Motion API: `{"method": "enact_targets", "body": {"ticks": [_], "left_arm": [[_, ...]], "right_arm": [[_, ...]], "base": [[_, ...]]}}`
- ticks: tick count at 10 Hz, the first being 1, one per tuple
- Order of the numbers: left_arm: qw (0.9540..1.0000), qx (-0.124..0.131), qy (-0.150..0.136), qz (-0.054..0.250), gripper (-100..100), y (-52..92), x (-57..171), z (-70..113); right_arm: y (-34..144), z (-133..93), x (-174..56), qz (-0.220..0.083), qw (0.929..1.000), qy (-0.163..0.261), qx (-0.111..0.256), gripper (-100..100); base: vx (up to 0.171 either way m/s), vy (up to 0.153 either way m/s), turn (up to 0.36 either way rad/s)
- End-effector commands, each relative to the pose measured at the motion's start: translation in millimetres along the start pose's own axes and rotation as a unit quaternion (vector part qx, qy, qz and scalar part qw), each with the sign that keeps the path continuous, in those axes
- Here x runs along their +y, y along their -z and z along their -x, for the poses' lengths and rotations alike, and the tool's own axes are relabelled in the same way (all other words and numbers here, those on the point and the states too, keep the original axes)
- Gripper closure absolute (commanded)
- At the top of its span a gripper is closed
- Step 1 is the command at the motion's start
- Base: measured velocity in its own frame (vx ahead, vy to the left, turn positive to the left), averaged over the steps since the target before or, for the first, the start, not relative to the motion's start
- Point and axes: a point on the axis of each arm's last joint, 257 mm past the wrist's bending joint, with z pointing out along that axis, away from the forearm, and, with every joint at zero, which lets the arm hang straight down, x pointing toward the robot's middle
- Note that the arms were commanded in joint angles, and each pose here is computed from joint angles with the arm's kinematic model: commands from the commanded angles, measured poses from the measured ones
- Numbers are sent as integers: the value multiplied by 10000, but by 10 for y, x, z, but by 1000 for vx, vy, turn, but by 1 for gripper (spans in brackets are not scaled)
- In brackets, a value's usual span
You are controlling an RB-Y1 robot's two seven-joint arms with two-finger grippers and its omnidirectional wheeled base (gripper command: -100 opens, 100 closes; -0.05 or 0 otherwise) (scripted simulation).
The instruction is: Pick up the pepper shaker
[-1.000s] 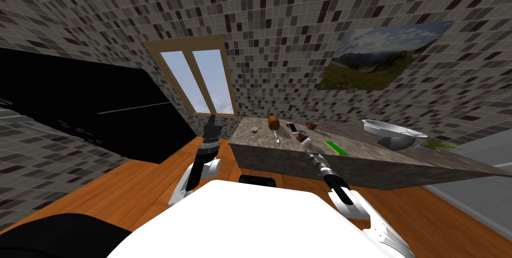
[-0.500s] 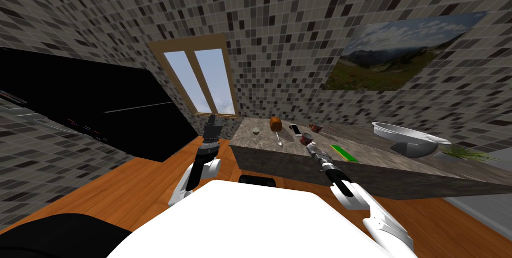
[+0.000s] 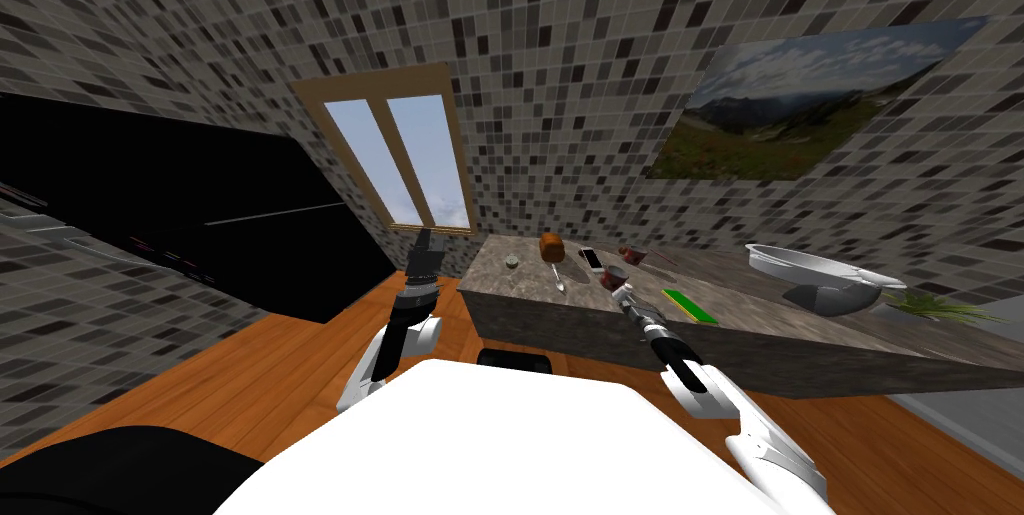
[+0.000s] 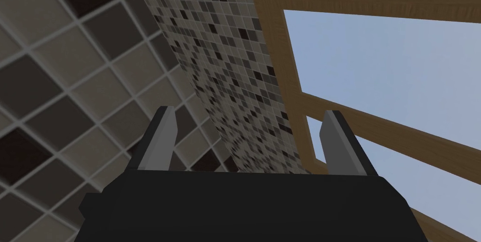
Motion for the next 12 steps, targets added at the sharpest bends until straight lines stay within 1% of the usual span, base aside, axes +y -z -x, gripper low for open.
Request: {"method": "enact_targets", "body": {"ticks": [1,2,3,4,5,7,8,12], "left_arm": [[10000,0,0,0,0,0,0,0],[10000,0,0,0,0,0,0,0],[10000,0,0,0,0,0,0,0],[10000,0,0,0,0,0,0,0],[10000,0,1,-1,0,-1,0,0],[10000,0,1,-1,0,-1,0,-1],[10000,0,2,-1,0,-1,0,-1],[10000,0,2,-1,0,-1,0,-1]], "right_arm": [[0,0,0,0,10000,0,0,100],[0,0,0,0,10000,0,0,100],[0,0,0,0,10000,0,0,0],[-57,110,13,8,10000,11,-86,-100],[-76,149,15,9,9999,15,-116,-100],[-156,333,21,13,9997,45,-254,-100],[-176,384,23,14,9996,56,-292,-100],[-290,749,37,26,9983,176,-558,-100]], "base": [[0,0,0],[0,0,0],[0,0,0],[-117,35,-21],[-194,55,-29],[-220,61,-28],[-209,41,-17],[-225,67,3]]}}
